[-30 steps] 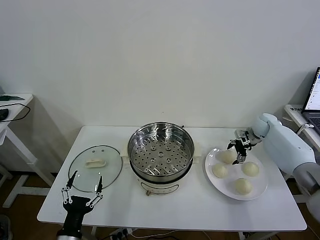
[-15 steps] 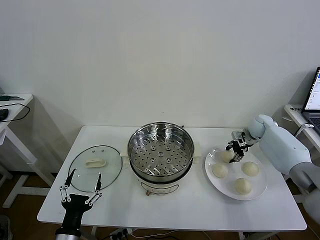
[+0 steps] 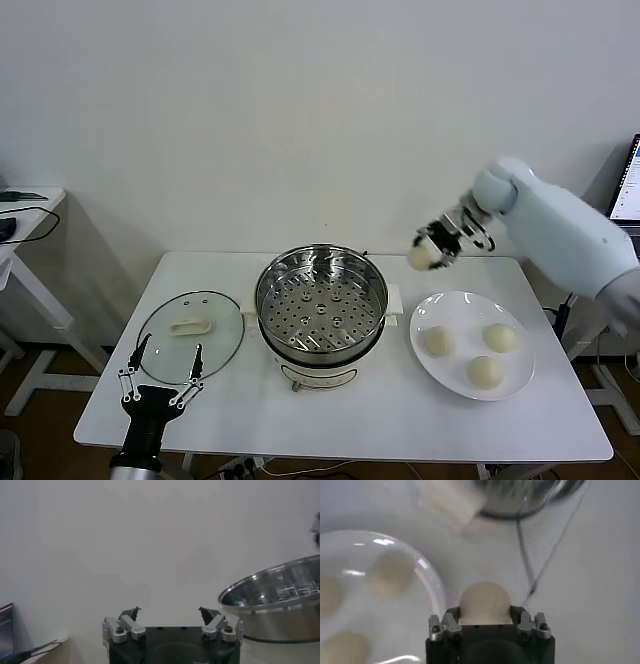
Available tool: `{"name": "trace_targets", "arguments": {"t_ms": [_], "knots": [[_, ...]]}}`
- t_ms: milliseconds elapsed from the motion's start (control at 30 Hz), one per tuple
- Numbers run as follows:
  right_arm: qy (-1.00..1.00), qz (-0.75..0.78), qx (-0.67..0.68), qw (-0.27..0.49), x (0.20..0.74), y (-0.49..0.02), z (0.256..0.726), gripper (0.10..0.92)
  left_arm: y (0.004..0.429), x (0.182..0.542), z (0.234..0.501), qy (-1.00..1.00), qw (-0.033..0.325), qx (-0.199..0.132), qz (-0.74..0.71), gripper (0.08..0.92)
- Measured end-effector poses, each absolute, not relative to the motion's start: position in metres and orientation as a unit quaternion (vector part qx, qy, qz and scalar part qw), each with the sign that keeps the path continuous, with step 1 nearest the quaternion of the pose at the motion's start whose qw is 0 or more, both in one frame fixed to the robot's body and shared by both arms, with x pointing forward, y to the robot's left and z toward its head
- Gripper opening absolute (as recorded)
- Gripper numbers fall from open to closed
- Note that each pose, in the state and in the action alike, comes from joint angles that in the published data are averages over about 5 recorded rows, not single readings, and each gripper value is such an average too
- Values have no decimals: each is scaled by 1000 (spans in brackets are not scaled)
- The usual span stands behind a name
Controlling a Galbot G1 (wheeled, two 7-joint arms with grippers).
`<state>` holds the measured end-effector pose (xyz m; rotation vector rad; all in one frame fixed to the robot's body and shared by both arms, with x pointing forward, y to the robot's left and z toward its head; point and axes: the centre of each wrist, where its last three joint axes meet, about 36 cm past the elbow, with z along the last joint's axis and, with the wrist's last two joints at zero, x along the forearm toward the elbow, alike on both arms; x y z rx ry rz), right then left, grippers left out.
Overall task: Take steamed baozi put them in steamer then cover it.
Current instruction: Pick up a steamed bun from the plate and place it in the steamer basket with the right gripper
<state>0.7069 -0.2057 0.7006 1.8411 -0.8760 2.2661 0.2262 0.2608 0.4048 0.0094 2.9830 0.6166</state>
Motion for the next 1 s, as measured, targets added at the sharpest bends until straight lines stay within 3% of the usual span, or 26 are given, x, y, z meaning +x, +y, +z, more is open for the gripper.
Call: {"name": "trace_targets", "arguments": {"t_ms": [433, 1000], "knots": [[-121, 764, 632, -35, 690, -85, 679, 670, 259, 226, 406, 978, 50, 4, 200, 823], [-71, 765, 640, -27, 695, -30, 613, 671, 260, 224, 402, 979, 49, -3, 197, 823]]}}
